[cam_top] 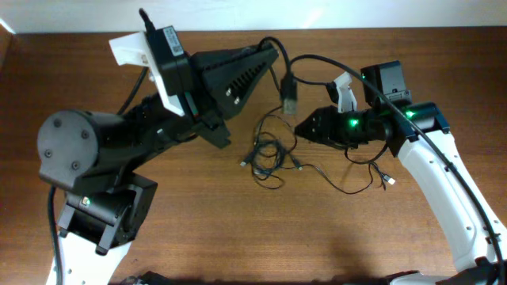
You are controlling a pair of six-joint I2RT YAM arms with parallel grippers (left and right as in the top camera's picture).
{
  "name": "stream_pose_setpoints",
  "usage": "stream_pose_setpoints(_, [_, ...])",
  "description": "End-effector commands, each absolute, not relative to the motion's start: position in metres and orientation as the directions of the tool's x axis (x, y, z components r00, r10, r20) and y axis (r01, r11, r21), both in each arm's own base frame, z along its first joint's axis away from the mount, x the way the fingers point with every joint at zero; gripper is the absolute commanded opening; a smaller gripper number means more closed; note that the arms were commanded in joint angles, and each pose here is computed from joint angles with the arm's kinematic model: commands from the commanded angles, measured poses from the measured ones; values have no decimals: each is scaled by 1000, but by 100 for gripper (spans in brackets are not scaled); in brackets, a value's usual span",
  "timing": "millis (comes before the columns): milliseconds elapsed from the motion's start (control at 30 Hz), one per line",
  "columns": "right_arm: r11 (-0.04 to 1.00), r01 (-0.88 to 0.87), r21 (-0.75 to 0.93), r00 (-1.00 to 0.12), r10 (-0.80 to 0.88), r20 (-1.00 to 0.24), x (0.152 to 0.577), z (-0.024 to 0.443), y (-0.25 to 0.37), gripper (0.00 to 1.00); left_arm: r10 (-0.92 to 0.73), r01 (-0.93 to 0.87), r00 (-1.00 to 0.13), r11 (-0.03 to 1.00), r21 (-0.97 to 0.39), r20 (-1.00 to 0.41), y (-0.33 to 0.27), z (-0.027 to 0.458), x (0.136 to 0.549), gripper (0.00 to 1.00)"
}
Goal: Untangle cables
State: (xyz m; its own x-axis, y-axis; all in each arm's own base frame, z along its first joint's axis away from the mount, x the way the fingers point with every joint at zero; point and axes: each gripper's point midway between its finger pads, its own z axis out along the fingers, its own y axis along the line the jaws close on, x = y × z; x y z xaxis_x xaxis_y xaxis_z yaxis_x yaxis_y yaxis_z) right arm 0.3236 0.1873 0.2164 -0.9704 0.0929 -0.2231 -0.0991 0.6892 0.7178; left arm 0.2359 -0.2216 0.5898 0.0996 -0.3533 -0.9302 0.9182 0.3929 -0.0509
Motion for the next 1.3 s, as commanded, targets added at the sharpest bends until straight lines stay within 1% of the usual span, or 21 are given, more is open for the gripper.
stream_pose_setpoints(0, [687, -122, 716, -964, 89, -250, 323, 226, 188, 30, -362, 938, 107, 346, -27, -926, -221, 600, 219, 0])
stream_pose_setpoints(33, [686, -119, 718, -965, 89, -245, 322, 226, 188, 31, -362, 938, 107, 346, -27, -926, -221, 600, 219, 0])
stream_pose_setpoints(67, [686, -114, 718, -967, 90, -239, 322, 225, 188, 35, -362, 938, 107, 346, -26, -926, -221, 600, 219, 0])
stream_pose_setpoints(133, [673, -117, 730, -969, 83, -232, 319, 227, 190, 48, -362, 938, 107, 346, -26, -926, -221, 600, 219, 0])
stream_pose_setpoints(167, [661, -121, 741, -970, 78, -228, 318, 229, 192, 56, -362, 938, 107, 345, -26, -926, -221, 600, 219, 0])
stream_pose_setpoints(200, [657, -122, 744, -971, 76, -227, 317, 229, 193, 61, -359, 941, 105, 338, -24, -928, -221, 599, 218, 0])
stream_pose_setpoints(233, [656, -122, 745, -971, 76, -227, 317, 230, 193, 61, -354, 944, 104, 328, -20, -929, -222, 598, 216, 0])
stream_pose_setpoints(367, [626, -130, 769, -974, 63, -216, 314, 234, 198, 60, -304, 975, 82, 223, 12, -949, -233, 586, 204, 0])
stream_pose_setpoints(467, [600, -132, 789, -978, 50, -201, 309, 237, 201, 57, -256, 987, 92, 148, 55, -962, -242, 574, 199, 0])
stream_pose_setpoints(533, [603, -126, 788, -981, 44, -190, 306, 236, 201, 53, -241, 990, 86, 128, 57, -967, -246, 569, 201, 0])
stream_pose_setpoints(600, [618, -103, 779, -985, 45, -165, 302, 232, 198, 46, -238, 991, 83, 126, 54, -968, -248, 566, 206, 0])
stream_pose_setpoints(700, [644, -91, 760, -988, 37, -150, 297, 225, 194, 37, -245, 990, 129, 89, 110, -961, -250, 570, 200, 0])
stream_pose_setpoints(733, [646, -89, 758, -989, 34, -145, 296, 225, 194, 36, -251, 987, 159, 68, 146, -955, -249, 573, 194, 0])
stream_pose_setpoints(800, [648, -92, 756, -990, 23, -140, 293, 223, 193, 37, -262, 981, 192, 60, 183, -946, -248, 577, 188, 0])
stream_pose_setpoints(867, [650, -96, 753, -990, 16, -140, 291, 223, 193, 37, -265, 980, 199, 61, 189, -944, -248, 578, 188, 0])
stream_pose_setpoints(967, [651, -93, 754, -991, 16, -136, 291, 222, 193, 46, -266, 980, 201, 61, 191, -943, -248, 578, 188, 0])
stream_pose_setpoints(1033, [651, -92, 753, -991, 16, -135, 291, 222, 193, 50, -271, 975, 220, 54, 213, -937, -247, 580, 184, 0])
stream_pose_setpoints(1167, [653, -77, 753, -993, 18, -118, 288, 221, 192, 50, -289, 963, 268, 51, 264, -919, -245, 586, 178, 0])
stream_pose_setpoints(1267, [655, -69, 752, -994, 18, -106, 286, 220, 191, 50, -291, 962, 271, 52, 267, -918, -245, 587, 178, 0])
